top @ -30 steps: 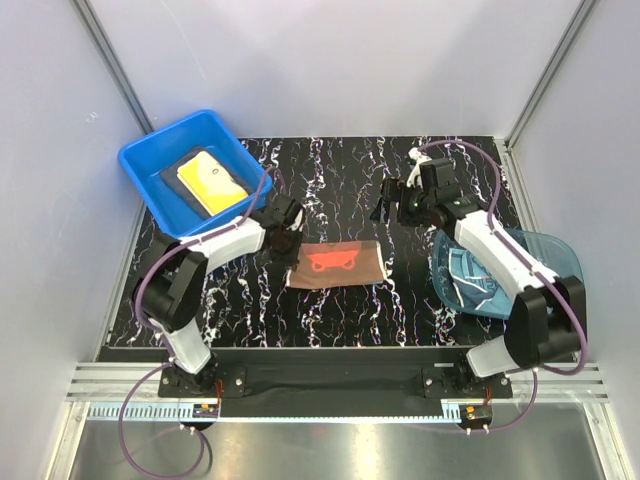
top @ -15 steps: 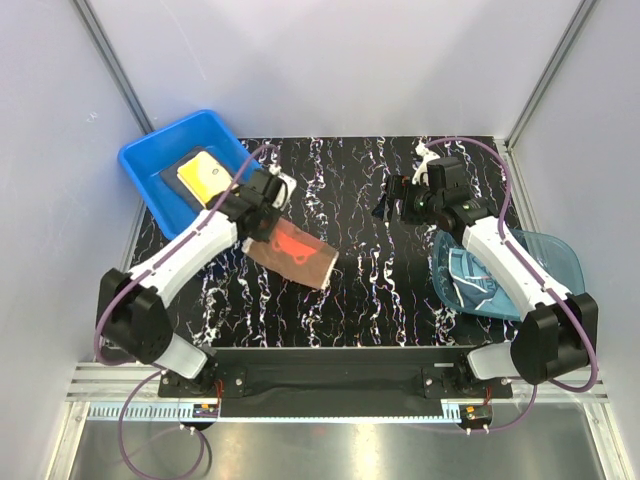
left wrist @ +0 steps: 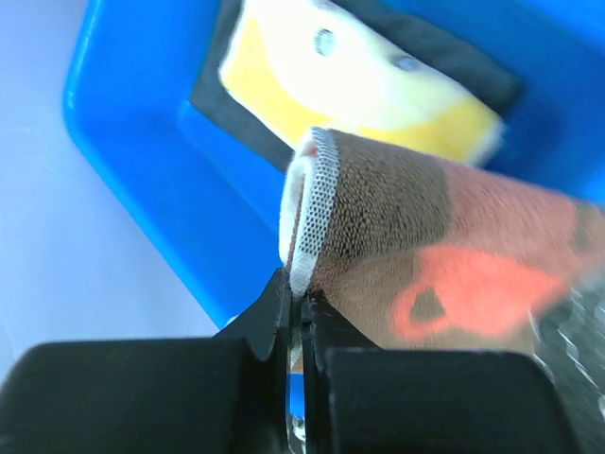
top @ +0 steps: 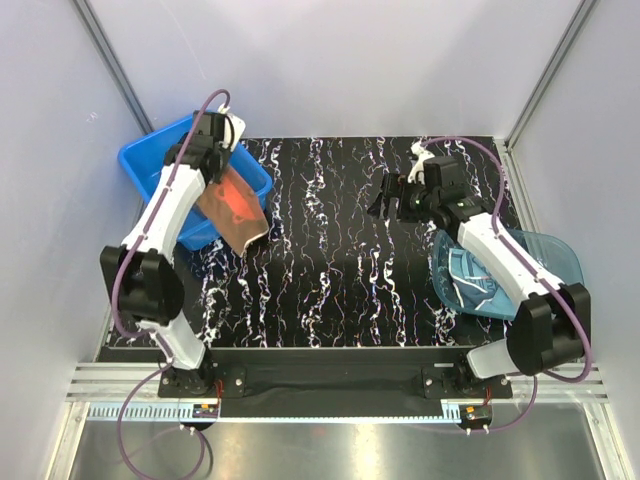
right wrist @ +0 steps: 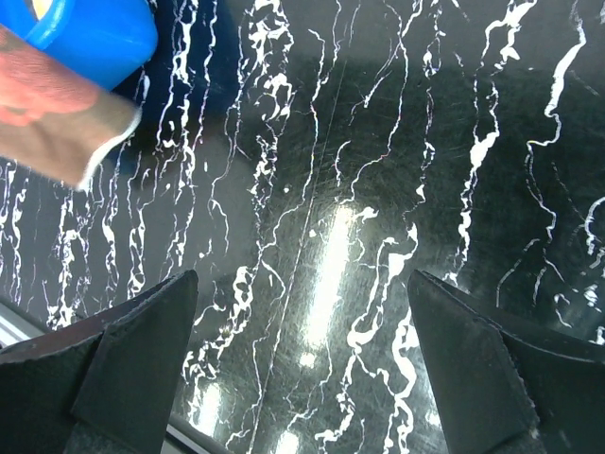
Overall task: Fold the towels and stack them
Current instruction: Neatly place the folded towel into the bin
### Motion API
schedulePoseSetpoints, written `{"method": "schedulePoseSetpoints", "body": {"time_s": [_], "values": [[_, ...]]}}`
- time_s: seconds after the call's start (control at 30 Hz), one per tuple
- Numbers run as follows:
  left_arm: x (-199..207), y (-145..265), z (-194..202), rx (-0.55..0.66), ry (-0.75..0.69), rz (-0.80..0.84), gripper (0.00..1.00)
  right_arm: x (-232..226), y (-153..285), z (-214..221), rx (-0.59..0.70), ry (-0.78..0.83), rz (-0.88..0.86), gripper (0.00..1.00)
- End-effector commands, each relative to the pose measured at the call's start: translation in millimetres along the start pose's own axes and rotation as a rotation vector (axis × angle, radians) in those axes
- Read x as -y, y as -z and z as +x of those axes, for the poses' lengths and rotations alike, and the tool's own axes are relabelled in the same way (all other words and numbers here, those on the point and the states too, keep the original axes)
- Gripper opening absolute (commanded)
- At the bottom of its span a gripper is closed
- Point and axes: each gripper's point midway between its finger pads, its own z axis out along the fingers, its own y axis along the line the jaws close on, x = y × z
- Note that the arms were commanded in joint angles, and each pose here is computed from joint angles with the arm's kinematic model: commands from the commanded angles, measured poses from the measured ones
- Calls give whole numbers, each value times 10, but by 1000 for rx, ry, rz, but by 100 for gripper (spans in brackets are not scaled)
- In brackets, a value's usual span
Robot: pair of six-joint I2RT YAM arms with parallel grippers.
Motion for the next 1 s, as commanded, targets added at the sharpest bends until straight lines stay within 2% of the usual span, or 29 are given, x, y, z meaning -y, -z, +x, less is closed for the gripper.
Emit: {"method": "schedulePoseSetpoints", "body": {"time_s": [0.0,0.13,0.37,0.7,0.77,0.8,0.83,0.87,0.97], "values": [[-344,-189,-278,35,-19,-76,0,-119,-102,-173,39,4,-48,100],[-416,-522,-297,18,-71,-64,0,-142,-226,-259,49,3,-66,100],[-728,-878,-429,70,5,-181,0,-179,-338,-568,84,78,-65,100],[-955,-1755,-220,86,38,-167,0,-159,-515,-710,99,124,-65,100],[-1043,-1866,-302,112,58,-220,17,-92,-595,-722,92,132,-41,100],[-976,-1986,-276,98,57,-217,30,-56,-629,-708,84,129,-30,100],[-1065,-1958,-290,86,88,-282,49,-26,-643,-719,82,125,-16,100],[-1139,-1896,-382,106,114,-315,78,-4,-685,-696,68,120,-8,100],[-1156,-1603,-628,153,205,-347,90,34,-674,-665,60,92,14,100]]}}
